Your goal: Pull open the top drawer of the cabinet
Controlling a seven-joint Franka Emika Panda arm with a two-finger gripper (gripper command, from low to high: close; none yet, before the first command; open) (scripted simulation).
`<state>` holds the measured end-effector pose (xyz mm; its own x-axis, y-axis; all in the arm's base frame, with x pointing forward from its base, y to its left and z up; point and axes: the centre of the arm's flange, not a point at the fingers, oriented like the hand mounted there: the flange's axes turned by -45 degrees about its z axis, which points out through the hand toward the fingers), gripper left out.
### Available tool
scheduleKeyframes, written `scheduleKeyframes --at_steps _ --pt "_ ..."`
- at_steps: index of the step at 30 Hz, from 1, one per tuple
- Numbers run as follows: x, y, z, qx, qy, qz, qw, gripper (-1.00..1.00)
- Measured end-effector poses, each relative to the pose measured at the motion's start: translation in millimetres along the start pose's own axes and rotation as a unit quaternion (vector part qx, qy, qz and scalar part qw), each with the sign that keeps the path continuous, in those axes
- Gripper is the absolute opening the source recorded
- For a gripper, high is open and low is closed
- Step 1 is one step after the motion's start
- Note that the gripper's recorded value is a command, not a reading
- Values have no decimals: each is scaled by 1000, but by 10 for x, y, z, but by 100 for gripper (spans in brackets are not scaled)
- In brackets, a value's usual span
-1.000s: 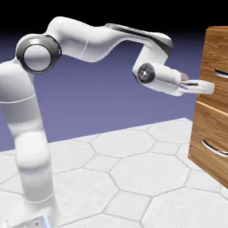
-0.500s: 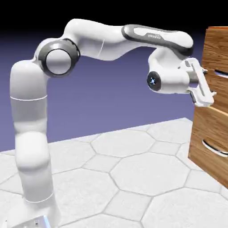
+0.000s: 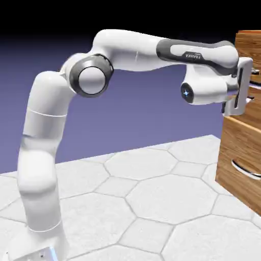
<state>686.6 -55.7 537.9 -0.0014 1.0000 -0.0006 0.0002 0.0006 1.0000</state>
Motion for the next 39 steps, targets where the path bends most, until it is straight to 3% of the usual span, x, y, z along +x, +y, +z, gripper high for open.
scheduleKeyframes --at_steps 1,2,16,35,36,39 --pt "-1 -5 65 0 0 0 1000 0" --pt "-1 -6 73 0 0 0 1000 -100" --pt "0 -6 -841 0 0 0 1000 -100" --pt "1 -7 -2916 0 0 0 1000 -100" --pt "1 -7 -3008 0 0 0 1000 100" --pt "1 1 -3115 0 0 0 1000 100"
